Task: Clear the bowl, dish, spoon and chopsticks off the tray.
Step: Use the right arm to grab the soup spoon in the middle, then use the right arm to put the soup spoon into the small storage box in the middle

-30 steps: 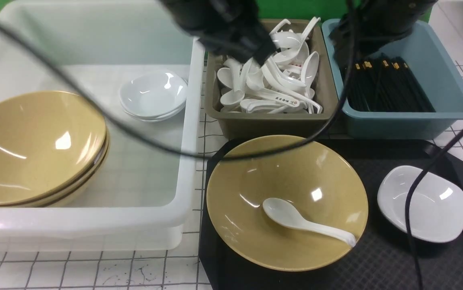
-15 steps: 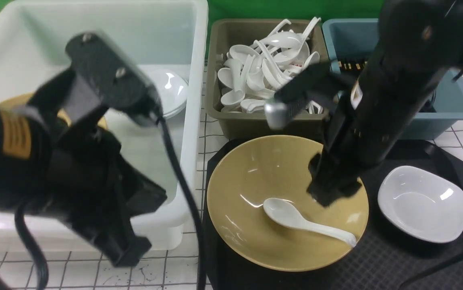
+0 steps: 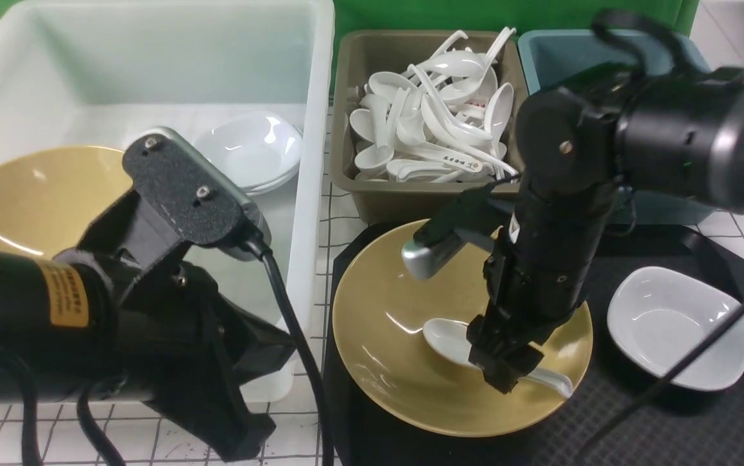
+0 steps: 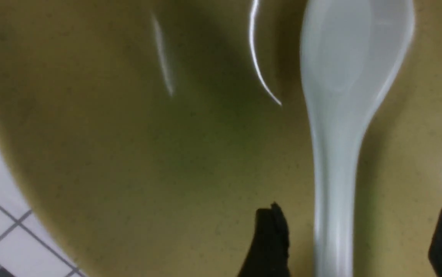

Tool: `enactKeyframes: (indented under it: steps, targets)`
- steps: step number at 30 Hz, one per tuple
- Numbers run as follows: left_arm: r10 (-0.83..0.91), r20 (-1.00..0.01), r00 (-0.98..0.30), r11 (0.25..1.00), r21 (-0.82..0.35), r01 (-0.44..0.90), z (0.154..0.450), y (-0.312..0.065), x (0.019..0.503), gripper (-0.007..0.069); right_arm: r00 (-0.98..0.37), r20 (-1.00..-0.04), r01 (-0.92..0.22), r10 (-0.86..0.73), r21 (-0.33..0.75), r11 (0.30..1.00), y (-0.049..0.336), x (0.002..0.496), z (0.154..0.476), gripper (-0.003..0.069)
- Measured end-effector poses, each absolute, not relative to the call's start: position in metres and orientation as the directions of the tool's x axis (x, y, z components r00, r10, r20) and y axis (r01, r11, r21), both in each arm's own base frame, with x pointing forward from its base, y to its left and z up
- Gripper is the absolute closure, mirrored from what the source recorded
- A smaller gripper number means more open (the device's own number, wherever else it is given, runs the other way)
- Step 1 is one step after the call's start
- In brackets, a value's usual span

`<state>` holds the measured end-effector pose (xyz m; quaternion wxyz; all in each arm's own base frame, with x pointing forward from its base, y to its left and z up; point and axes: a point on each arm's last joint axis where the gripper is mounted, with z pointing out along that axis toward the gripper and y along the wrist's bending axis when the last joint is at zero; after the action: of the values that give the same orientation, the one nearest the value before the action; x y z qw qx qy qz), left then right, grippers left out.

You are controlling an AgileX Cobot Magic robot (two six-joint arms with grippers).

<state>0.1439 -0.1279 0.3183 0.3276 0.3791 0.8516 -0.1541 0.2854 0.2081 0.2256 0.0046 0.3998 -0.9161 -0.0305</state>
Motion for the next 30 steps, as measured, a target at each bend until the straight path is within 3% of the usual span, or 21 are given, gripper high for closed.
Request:
enactKeyframes:
  steps: [5, 9, 14, 18, 20, 25, 30]
  targets:
    - [0.517, -0.704, -0.487, 0.671, -0.020, 0.741, 0.320, -0.130, 0.146, 0.0638, -0.664, 0.046, -0.743, -0.746, 0.074, 0.665, 0.212, 0.290, 0.203, 0.0158]
    - [0.491, -0.717, -0.495, 0.677, -0.044, 0.734, 0.319, -0.135, 0.150, 0.0638, -0.652, 0.035, -0.754, -0.757, 0.072, 0.653, 0.216, 0.296, 0.205, 0.0470]
    - [0.437, -0.716, -0.545, 0.721, -0.083, 0.688, 0.313, -0.141, 0.166, 0.0638, -0.654, -0.071, -0.756, -0.753, 0.043, 0.653, 0.224, 0.312, 0.233, 0.0484]
    - [0.351, -0.700, -0.622, 0.816, -0.097, 0.570, 0.319, -0.127, 0.207, 0.0638, -0.661, -0.242, -0.730, -0.710, -0.008, 0.683, 0.222, 0.341, 0.281, 0.0484]
    - [0.280, -0.718, -0.637, 0.857, -0.112, 0.503, 0.335, -0.114, 0.234, 0.0638, -0.647, -0.383, -0.699, -0.659, -0.048, 0.714, 0.215, 0.360, 0.310, 0.0484]
    - [0.216, -0.794, -0.568, 0.853, -0.130, 0.506, 0.369, -0.109, 0.258, 0.0638, -0.561, -0.661, -0.590, -0.499, -0.104, 0.801, 0.201, 0.398, 0.344, 0.0484]
    - [0.193, -0.816, -0.545, 0.825, -0.166, 0.541, 0.374, -0.116, 0.263, 0.0638, -0.486, -0.796, -0.496, -0.361, -0.089, 0.864, 0.194, 0.431, 0.337, 0.0481]
